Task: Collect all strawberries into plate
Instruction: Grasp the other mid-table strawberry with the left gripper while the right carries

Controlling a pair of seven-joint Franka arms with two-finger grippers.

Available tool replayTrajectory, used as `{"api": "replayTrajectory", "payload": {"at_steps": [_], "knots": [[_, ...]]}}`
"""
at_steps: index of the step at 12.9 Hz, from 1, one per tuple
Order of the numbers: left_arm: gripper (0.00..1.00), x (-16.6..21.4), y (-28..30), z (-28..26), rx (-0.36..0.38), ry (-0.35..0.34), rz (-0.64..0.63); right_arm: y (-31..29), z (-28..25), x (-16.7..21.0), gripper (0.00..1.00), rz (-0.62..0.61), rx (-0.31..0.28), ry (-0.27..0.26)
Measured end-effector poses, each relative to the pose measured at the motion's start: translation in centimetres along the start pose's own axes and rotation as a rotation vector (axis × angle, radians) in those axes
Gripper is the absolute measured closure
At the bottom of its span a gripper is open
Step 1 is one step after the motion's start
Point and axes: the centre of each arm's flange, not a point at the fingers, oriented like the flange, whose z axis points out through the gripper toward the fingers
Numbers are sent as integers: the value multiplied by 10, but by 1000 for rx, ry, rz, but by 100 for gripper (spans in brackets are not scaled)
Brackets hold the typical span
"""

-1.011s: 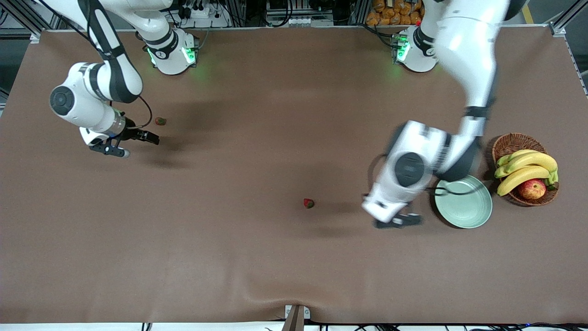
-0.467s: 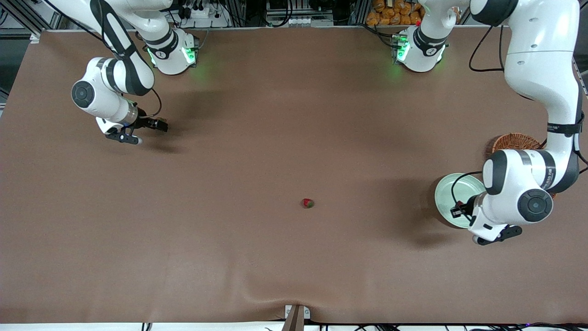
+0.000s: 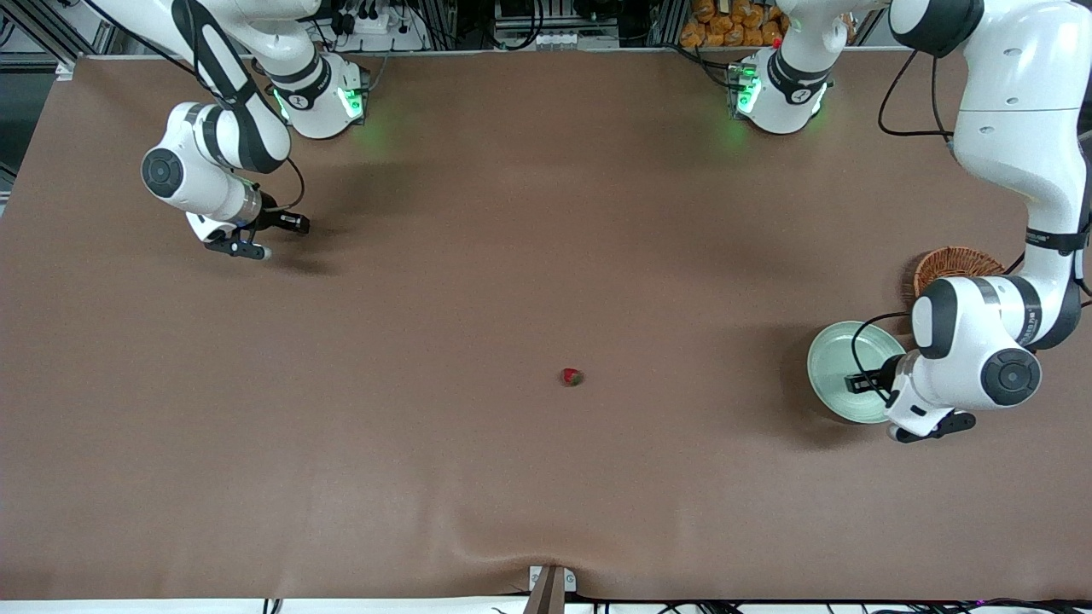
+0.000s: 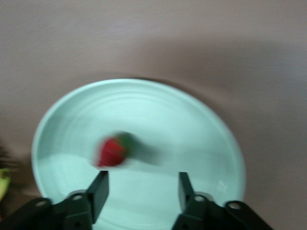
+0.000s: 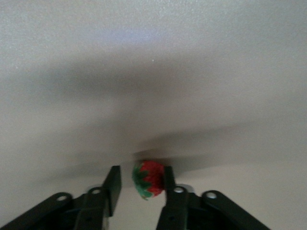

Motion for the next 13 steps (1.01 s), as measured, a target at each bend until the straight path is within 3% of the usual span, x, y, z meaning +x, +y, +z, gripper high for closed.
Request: {"api": "replayTrajectory", "payload": {"at_steps": [1, 3, 5, 7, 10, 13], "knots": [[18, -6, 34, -15, 2, 23, 49, 3, -1, 1, 73, 3, -1, 3], [0, -33, 133, -44, 12, 75, 182, 3, 1, 2, 70, 2, -1, 9], [0, -78, 242, -53, 22, 111, 271, 4, -1, 3, 77, 3, -1, 15], [0, -114, 320, -52, -2, 168, 284, 4, -1, 3, 77, 3, -1, 15], [0, -147, 401, -22, -86, 237, 141, 1, -5, 8, 77, 0, -1, -7], [0, -159, 437, 15, -172, 278, 10, -8, -43, 35, 78, 10, 9, -53]]}}
